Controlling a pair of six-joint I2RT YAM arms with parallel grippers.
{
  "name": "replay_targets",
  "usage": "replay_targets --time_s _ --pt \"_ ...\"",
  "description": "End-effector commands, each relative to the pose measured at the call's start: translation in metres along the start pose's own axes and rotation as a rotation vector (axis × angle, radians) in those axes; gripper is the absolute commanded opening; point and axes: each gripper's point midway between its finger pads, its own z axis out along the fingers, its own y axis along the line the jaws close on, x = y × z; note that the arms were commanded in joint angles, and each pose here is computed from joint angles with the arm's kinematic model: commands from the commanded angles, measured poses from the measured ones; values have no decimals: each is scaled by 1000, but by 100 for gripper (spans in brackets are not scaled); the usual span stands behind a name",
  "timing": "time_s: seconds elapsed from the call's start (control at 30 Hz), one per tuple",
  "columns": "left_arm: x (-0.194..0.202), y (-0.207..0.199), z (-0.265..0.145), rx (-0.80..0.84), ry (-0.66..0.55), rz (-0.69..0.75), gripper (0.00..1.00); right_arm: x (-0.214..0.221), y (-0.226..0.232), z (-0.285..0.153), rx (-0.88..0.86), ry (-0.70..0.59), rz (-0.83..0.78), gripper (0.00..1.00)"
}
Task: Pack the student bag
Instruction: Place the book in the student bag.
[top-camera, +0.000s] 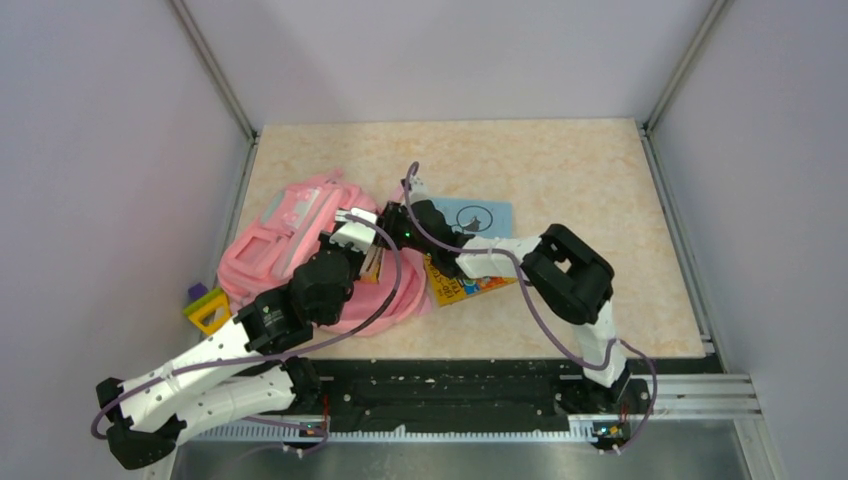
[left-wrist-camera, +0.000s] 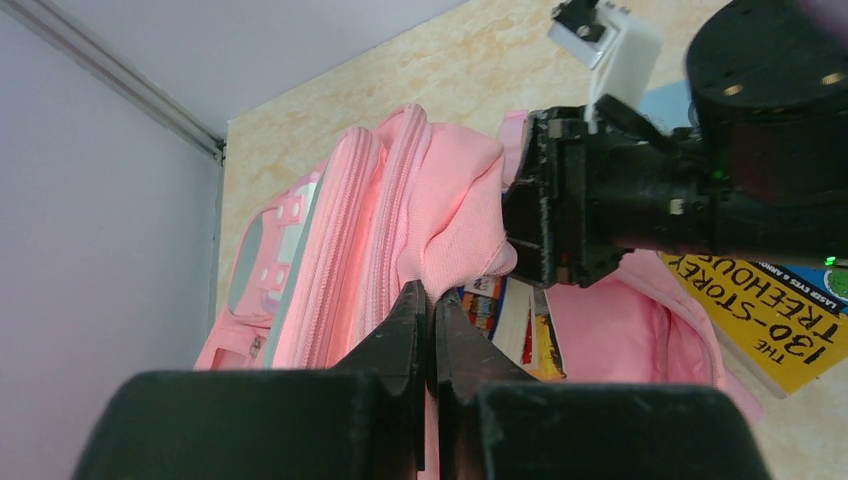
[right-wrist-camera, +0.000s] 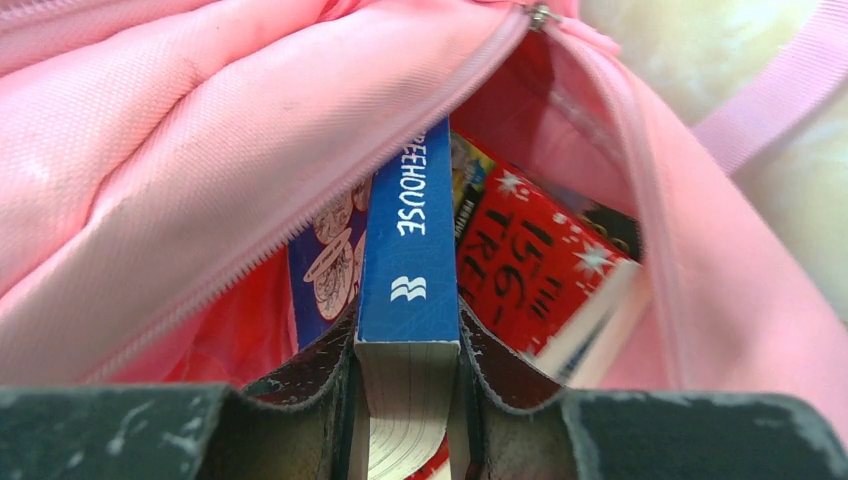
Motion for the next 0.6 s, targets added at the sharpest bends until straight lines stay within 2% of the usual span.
replay_targets --time_s 0.0,0.13,0.23,0.27,0.47,0.53,0.57 --pt "-34 -1 -3 25 -116 -136 0 21 1 24 35 31 -80 6" --pt "-34 -3 -3 31 -115 -136 0 26 3 26 22 47 -94 31" --pt "-32 -4 -2 33 -112 -130 0 19 7 13 17 35 -133 57" --pt "-32 -5 -2 36 -112 -130 0 15 9 8 15 26 -149 63" --pt "-30 -11 0 54 -103 -121 0 -6 24 -42 -36 -32 -230 79" --pt "-29 -13 2 57 -98 -116 0 -8 27 -57 -43 -18 -266 95" --pt "-28 -14 2 59 -95 -111 0 -8 25 -66 -32 -10 -283 96"
